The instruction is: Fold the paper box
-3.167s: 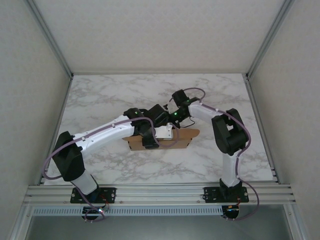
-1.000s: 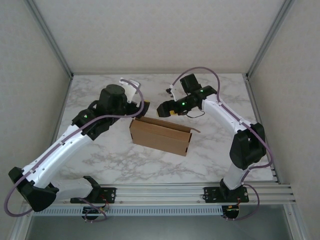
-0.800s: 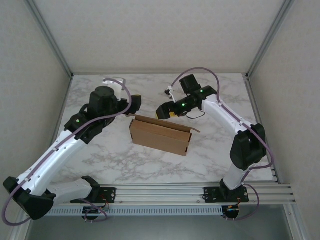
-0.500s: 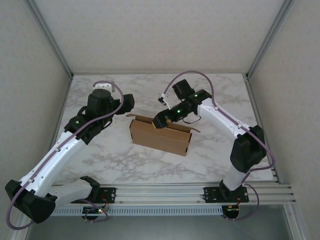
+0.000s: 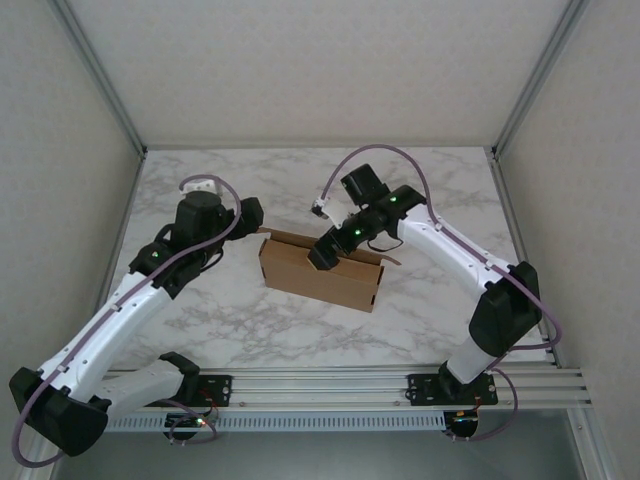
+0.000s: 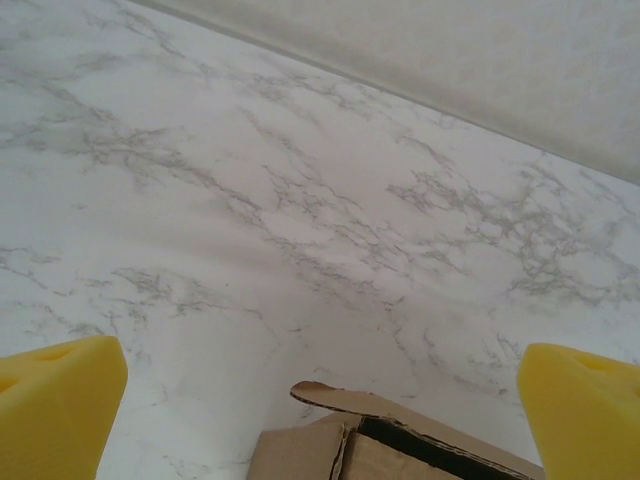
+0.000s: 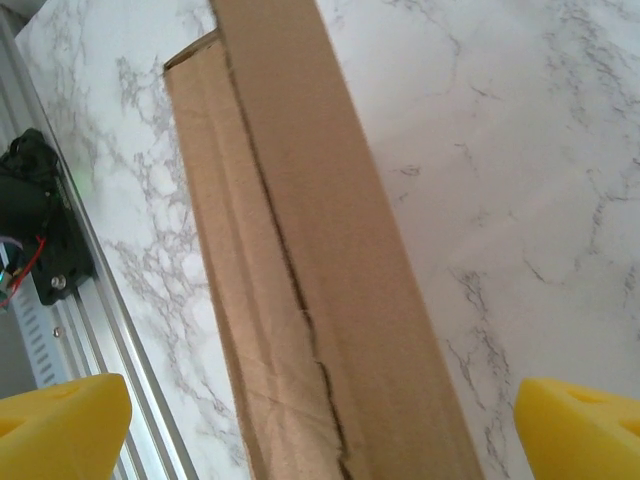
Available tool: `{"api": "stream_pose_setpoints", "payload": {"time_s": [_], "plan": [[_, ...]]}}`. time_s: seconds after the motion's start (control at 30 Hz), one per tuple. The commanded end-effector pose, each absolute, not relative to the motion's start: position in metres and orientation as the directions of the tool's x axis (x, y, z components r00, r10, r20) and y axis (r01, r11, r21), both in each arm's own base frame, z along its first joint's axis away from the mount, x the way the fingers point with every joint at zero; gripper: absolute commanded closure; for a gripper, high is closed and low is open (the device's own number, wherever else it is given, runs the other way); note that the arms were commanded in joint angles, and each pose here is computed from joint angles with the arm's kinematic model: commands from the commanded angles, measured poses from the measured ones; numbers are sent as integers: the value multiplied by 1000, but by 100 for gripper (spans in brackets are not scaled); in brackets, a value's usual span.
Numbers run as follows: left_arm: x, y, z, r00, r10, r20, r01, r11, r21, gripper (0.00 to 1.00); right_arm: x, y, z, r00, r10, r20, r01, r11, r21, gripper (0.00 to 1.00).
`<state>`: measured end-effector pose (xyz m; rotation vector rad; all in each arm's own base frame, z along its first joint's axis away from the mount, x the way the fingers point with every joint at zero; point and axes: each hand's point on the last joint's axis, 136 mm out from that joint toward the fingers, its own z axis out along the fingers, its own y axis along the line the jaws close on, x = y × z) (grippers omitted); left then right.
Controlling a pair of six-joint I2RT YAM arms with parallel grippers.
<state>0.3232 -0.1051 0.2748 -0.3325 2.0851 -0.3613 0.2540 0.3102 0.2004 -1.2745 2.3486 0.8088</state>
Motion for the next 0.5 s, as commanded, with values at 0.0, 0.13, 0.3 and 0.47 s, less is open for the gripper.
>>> {"api": "stream_pose_setpoints", "payload": {"time_s": [0.0, 0.13, 0.3, 0.47], "plan": [[321, -93, 278, -469, -414, -780, -135, 907, -400, 0, 245, 308, 188, -493, -703, -513, -870, 413, 271, 1], [319, -90, 276, -469, -417, -778, -142, 906, -399, 0, 243, 309, 181, -459, -736, -499, -888, 405, 219, 1], [318, -88, 276, -467, -418, -780, -147, 906, -398, 0, 237, 310, 171, -410, -775, -481, -909, 389, 148, 1], [317, -87, 273, -467, -425, -775, -151, 902, -404, 0, 238, 306, 155, -367, -815, -448, -922, 384, 57, 1]]}}
